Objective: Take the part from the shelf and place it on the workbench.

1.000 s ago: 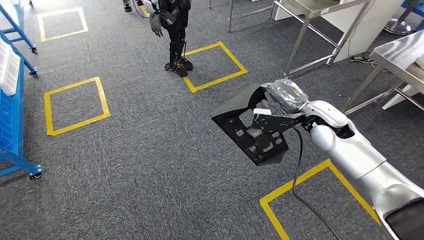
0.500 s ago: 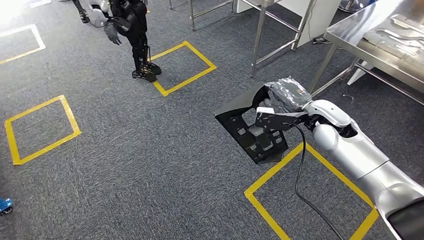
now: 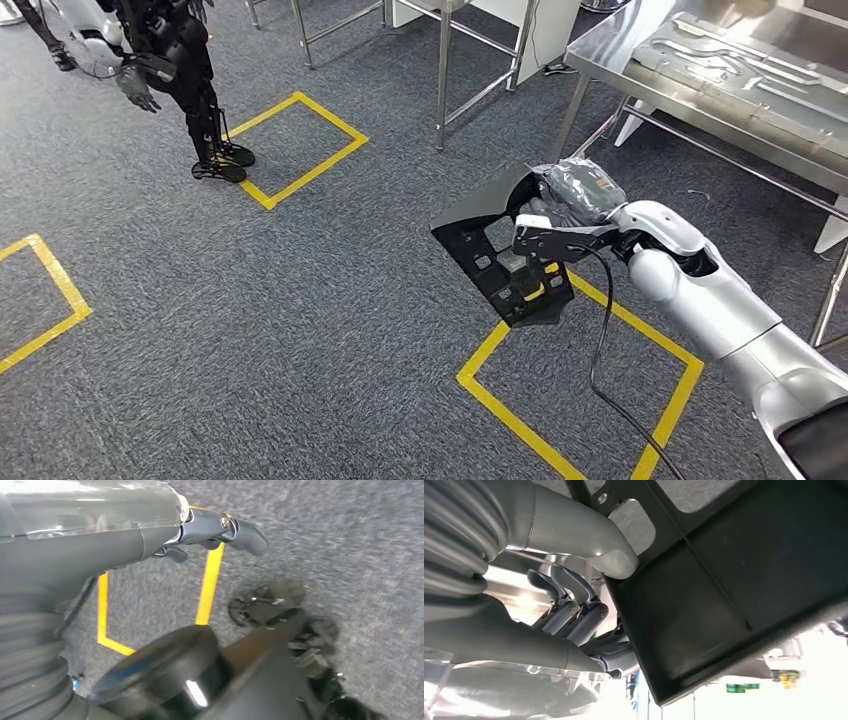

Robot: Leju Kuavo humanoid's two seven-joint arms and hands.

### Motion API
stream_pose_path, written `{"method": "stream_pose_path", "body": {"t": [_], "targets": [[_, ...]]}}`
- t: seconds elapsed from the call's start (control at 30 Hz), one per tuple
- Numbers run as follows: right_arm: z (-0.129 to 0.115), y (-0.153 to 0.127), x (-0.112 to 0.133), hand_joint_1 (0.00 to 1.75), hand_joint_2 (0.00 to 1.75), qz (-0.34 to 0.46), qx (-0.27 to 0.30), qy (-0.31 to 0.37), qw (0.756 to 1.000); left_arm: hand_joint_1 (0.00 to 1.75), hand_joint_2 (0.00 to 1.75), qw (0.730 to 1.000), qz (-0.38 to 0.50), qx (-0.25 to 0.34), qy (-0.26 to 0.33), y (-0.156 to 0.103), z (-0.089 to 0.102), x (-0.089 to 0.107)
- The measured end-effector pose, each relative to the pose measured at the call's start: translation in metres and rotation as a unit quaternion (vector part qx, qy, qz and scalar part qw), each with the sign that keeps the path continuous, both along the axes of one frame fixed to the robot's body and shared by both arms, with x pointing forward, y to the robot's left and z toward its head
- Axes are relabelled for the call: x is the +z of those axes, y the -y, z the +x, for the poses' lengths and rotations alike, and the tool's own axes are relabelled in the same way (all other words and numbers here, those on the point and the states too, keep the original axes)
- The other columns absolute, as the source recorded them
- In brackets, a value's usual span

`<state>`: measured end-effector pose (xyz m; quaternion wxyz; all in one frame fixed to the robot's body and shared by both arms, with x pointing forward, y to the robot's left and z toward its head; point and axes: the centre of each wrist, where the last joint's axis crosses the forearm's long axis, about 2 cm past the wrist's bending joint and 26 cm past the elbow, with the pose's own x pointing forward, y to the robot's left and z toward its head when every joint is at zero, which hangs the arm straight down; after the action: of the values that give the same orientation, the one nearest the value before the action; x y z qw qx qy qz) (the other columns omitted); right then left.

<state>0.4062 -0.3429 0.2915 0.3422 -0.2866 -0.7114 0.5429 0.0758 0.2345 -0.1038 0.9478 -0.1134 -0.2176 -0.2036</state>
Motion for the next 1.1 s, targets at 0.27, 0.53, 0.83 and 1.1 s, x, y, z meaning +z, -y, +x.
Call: {"method": "stream_pose_path", "body": {"t": [0.27,0.53,0.83,1.1], "targets": [[0.0,-0.001,-0.001,1.75,1.75,-0.006,-0.004,0.001,1.0,0.0,1.75,1.0,-0.01,-0.001,-0.003,0.001,0.001,0.0],[0.001,-0.007,0.001,1.75,1.75,-0.007,-0.005,0.008,1.0,0.0,1.75,1.0,-0.015,0.0,0.0,0.002,0.004,0.001],[0.0,-0.011,-0.004,1.75,1.75,-0.002,-0.004,0.004,1.0,0.0,1.75,1.0,-0.017,0.002,-0.003,0.001,0.002,0.001],[-0.001,-0.006,-0.006,1.75,1.75,-0.001,-0.01,0.003,1.0,0.0,1.75,1.0,-0.022,0.003,0.001,0.004,0.003,0.001]]}}
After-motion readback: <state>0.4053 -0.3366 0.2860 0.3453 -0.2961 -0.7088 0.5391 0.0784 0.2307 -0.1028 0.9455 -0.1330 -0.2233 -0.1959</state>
